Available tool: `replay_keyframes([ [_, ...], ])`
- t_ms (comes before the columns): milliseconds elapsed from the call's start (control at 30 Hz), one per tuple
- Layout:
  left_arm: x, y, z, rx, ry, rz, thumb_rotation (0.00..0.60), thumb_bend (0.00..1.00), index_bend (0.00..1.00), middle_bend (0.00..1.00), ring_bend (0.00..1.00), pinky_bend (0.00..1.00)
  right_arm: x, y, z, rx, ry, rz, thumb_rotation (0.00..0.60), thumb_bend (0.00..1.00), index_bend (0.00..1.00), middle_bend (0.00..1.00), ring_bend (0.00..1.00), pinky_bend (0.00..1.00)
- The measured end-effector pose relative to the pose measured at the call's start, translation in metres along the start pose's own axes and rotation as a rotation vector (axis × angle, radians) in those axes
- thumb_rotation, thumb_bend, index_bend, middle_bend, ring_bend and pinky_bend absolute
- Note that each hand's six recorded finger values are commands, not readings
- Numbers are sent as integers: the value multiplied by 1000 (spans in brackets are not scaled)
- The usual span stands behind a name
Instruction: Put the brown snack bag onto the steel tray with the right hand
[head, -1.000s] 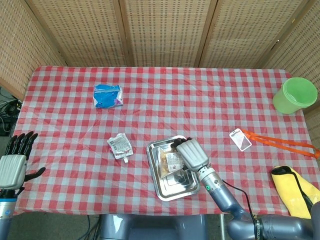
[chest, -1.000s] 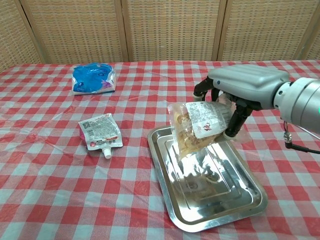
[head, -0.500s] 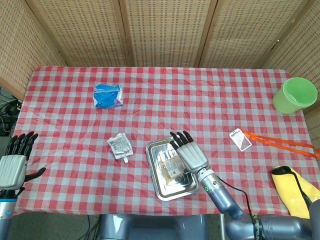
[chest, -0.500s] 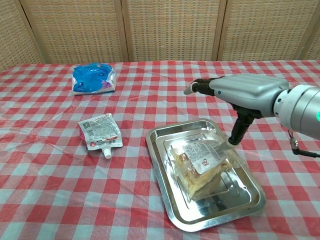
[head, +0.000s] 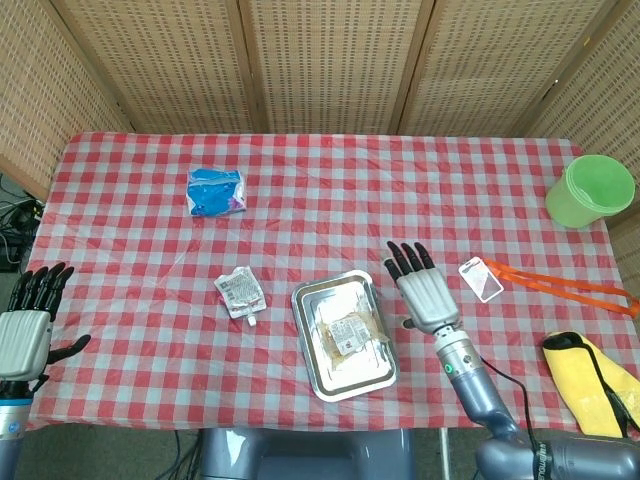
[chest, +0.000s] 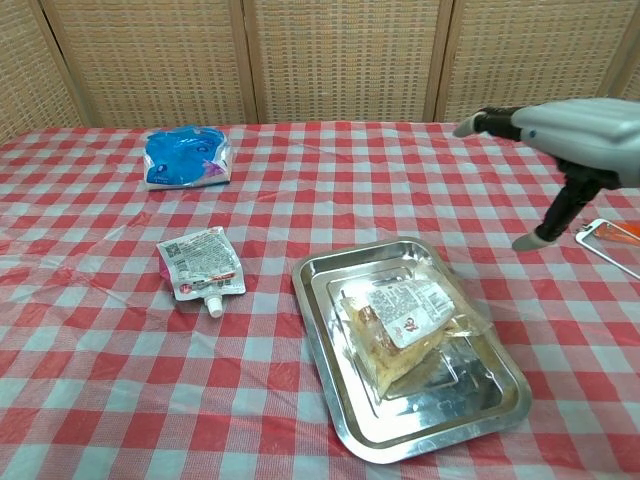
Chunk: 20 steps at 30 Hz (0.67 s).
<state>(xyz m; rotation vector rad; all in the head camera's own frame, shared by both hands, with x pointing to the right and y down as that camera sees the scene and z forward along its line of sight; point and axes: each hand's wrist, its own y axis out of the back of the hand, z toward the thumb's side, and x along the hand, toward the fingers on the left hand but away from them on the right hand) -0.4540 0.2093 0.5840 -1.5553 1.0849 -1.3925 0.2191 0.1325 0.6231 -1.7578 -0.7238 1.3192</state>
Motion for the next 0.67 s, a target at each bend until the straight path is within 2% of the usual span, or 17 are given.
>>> replay_keyframes([
  [167, -1, 1, 2, 1, -5, 8, 600, 0, 0, 0, 0, 0, 23, 8, -40, -21, -69, -89, 600, 85, 0, 0, 0, 0],
  [433, -3, 3, 3, 2, -13, 31, 600, 0, 0, 0, 0, 0, 75, 3, -105, -79, -149, -234, 600, 82, 0, 0, 0, 0],
  [533, -4, 4, 4, 7, -18, 40, 600, 0, 0, 0, 0, 0, 100, -3, -128, -62, -180, -265, 600, 82, 0, 0, 0, 0],
  [667, -4, 3, 5, 18, -20, 43, 600, 0, 0, 0, 0, 0, 119, -11, -143, -53, -195, -260, 600, 82, 0, 0, 0, 0],
])
